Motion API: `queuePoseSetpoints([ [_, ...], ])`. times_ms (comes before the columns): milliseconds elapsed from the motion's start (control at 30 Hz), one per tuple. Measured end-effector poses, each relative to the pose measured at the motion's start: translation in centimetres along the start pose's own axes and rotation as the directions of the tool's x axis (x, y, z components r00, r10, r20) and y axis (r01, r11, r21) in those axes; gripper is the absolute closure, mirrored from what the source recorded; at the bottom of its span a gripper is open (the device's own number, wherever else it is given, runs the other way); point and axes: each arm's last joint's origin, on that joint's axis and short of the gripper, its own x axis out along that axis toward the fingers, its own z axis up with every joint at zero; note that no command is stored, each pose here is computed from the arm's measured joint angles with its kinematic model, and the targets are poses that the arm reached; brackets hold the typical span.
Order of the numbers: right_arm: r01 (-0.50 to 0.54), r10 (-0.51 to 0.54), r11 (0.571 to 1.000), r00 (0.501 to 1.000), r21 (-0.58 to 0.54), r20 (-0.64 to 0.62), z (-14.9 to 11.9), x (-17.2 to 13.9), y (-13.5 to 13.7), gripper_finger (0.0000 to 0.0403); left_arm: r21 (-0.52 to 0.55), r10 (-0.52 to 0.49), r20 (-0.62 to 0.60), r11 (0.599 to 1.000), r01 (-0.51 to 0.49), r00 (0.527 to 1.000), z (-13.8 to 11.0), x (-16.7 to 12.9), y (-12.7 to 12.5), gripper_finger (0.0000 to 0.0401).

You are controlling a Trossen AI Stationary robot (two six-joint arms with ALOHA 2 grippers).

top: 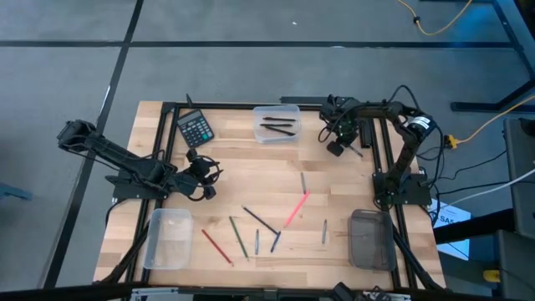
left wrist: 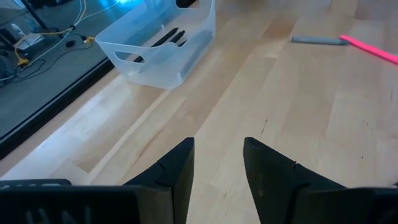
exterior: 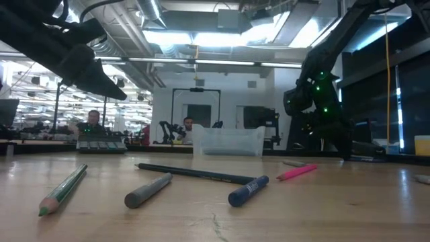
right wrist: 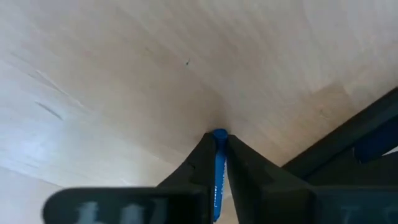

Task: Sort crayons/erasers/pens/pencils in bins
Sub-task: Put the top blue crayon into the bottom transparent bin

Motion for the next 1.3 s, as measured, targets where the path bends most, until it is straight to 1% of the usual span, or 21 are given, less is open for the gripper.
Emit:
queuePoseSetpoints([
  [133, 0.025, -0.025, 0.999, 1.000, -0.036, -0.002, -0.1, -0.2, 0.9, 0.0366, 0.006, 0.020, 0.009, 1.000, -0.020, 1.000, 0.0, 0.0, 0.1, 0.0268],
  [233, 0.006, -0.007, 0.999, 1.000, -0.050, -0.019, -0.1, -0.7, 1.9, 0.0366, 0.007, 0.023, 0.010, 1.000, -0.023, 1.000, 0.0, 0.0, 0.1, 0.0268],
  [300, -0.005, 0.005, 0.998, 1.000, -0.056, -0.001, 0.1, -1.4, 2.7, 0.0366, 0.007, 0.023, 0.010, 1.000, -0.023, 1.000, 0.0, 0.0, 0.1, 0.0268],
  [400, 0.013, -0.010, 0.997, 0.999, -0.076, 0.033, 0.3, -2.2, 4.2, 0.0366, 0.006, 0.024, 0.011, 1.000, -0.024, 1.000, 0.0, 0.0, 0.1, 0.0268],
  [500, 0.022, -0.012, 0.997, 0.992, -0.076, 0.125, 0.8, -2.8, 6.0, 0.0366, 0.005, 0.031, 0.014, 0.999, -0.031, 0.999, 0.0, 0.0, 0.1, 0.0268],
  [633, 0.023, 0.009, 0.991, 0.972, -0.134, 0.233, 1.0, -3.4, 8.7, 0.0366, 0.000, 0.031, 0.014, 1.000, -0.031, 0.999, 0.0, 0.0, 0.1, 0.0268],
  [733, 0.039, 0.010, 0.984, 0.960, -0.171, 0.279, 0.8, -3.6, 10.3, 0.0366, -0.001, 0.034, 0.015, 0.999, -0.034, 0.999, 0.0, 0.0, 0.1, 0.0268],
  [867, 0.096, -0.035, 0.986, 0.917, -0.135, 0.397, 0.9, -4.1, 12.1, 0.0366, -0.001, 0.053, 0.024, 0.999, -0.053, 0.998, 0.1, 0.0, 0.2, 0.0268],
  [933, 0.096, -0.025, 0.986, 0.891, -0.135, 0.453, 1.0, -4.4, 13.1, 0.0366, -0.001, 0.053, 0.024, 0.999, -0.053, 0.998, 0.1, 0.0, 0.2, 0.0268],
  [1000, 0.079, 0.007, 0.986, 0.861, -0.148, 0.508, 1.1, -4.8, 14.2, 0.0366, -0.002, 0.053, 0.024, 0.999, -0.053, 0.998, 0.1, 0.0, 0.2, 0.0268],
  [1100, 0.062, 0.025, 0.990, 0.797, -0.123, 0.604, 1.1, -5.4, 15.9, 0.0366, -0.011, 0.052, 0.023, 0.999, -0.052, 0.998, 0.1, 0.0, 0.2, 0.0268],
  [1200, 0.053, 0.057, 0.989, 0.721, -0.138, 0.691, 0.9, -6.2, 17.8, 0.0366, -0.028, 0.052, 0.023, 0.998, -0.051, 0.998, 0.1, 0.0, 0.1, 0.0268],
  [1300, 0.024, 0.108, 0.986, 0.674, -0.168, 0.731, 0.4, -7.1, 19.4, 0.0366, -0.028, 0.048, 0.021, 0.999, -0.047, 0.999, 0.1, 0.0, 0.1, 0.0268],
])
